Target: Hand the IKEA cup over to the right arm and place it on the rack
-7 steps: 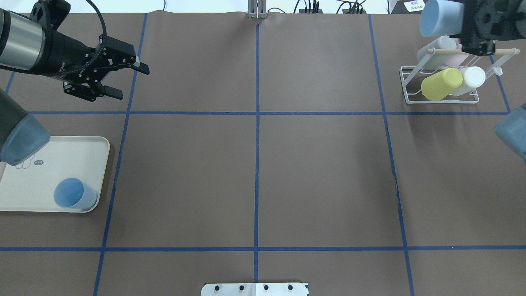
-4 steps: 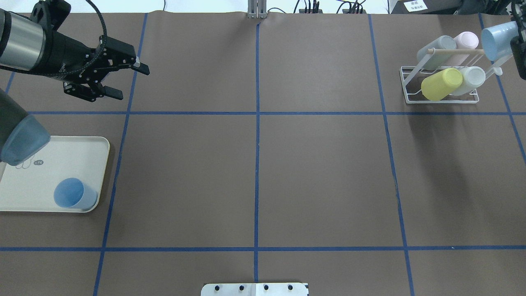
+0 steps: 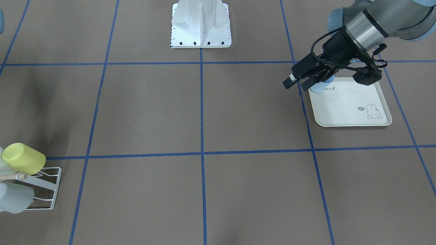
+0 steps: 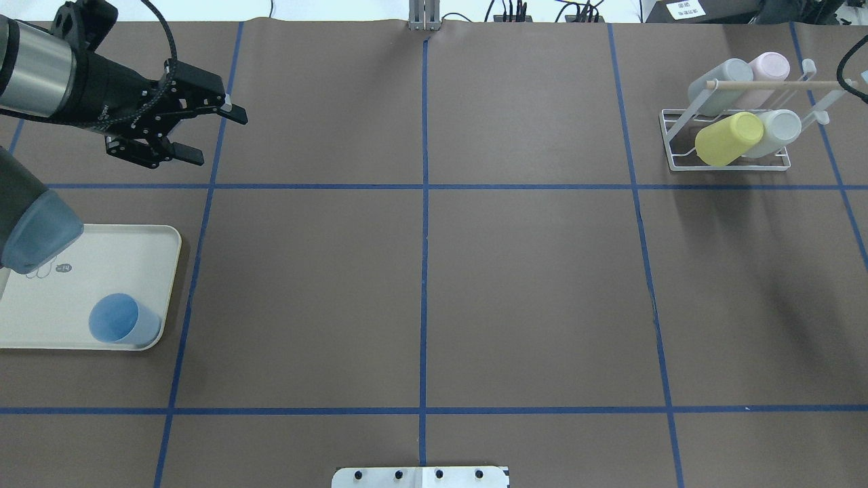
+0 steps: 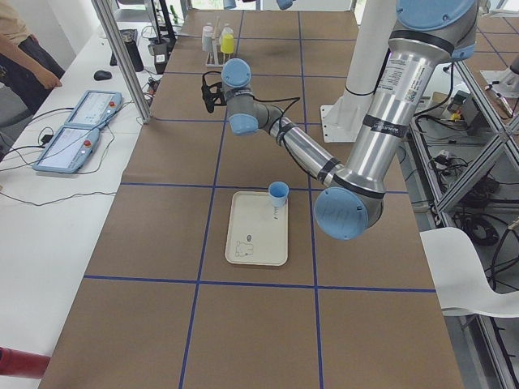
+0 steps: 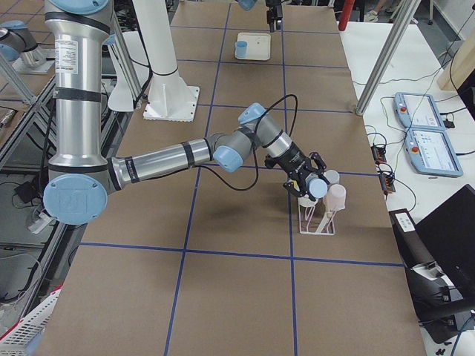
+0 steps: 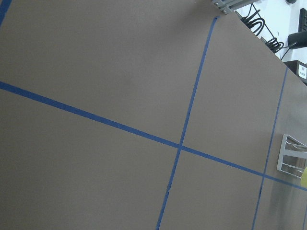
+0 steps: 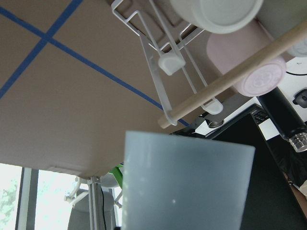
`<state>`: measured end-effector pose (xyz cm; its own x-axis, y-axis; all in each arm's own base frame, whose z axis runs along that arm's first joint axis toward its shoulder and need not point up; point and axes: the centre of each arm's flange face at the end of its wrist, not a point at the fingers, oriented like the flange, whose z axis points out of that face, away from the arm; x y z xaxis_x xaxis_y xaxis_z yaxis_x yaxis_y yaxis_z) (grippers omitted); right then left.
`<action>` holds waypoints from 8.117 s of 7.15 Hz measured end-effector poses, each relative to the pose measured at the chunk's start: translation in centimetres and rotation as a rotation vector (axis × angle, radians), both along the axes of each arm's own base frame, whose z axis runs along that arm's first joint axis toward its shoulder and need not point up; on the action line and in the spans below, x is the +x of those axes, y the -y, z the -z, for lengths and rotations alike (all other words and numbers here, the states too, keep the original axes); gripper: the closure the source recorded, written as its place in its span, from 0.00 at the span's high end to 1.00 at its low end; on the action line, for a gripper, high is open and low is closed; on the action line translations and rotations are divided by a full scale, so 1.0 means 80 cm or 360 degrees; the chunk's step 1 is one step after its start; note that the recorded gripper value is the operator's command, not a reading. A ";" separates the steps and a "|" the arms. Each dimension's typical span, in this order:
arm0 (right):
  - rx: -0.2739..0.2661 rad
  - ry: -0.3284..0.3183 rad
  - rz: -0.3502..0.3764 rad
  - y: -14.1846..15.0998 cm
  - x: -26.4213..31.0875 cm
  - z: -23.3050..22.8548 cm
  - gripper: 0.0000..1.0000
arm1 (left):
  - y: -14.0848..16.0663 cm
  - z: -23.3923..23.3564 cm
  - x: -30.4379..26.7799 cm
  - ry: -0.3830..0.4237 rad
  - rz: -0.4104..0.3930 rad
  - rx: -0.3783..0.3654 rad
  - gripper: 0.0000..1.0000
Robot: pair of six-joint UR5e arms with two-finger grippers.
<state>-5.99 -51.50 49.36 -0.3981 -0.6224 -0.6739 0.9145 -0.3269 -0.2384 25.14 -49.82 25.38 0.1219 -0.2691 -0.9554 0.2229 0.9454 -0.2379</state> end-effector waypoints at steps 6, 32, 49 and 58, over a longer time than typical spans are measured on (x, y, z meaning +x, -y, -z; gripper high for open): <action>0.0067 -0.0438 -0.0035 -0.008 -0.085 -0.050 0.42 | 0.001 -0.002 0.001 0.0003 0.0000 -0.0003 1.00; -0.1210 0.2396 -0.1244 -0.035 -0.255 0.164 1.00 | -0.117 -0.306 -0.080 0.0622 -0.0237 0.0422 1.00; -0.1332 0.2266 -0.1305 -0.041 -0.307 0.257 1.00 | -0.139 -0.301 -0.064 0.0628 -0.0273 0.0420 0.00; -0.1214 0.2924 -0.0555 -0.031 -0.408 0.362 0.99 | -0.015 0.065 -0.005 -0.0151 0.0134 -0.0140 0.00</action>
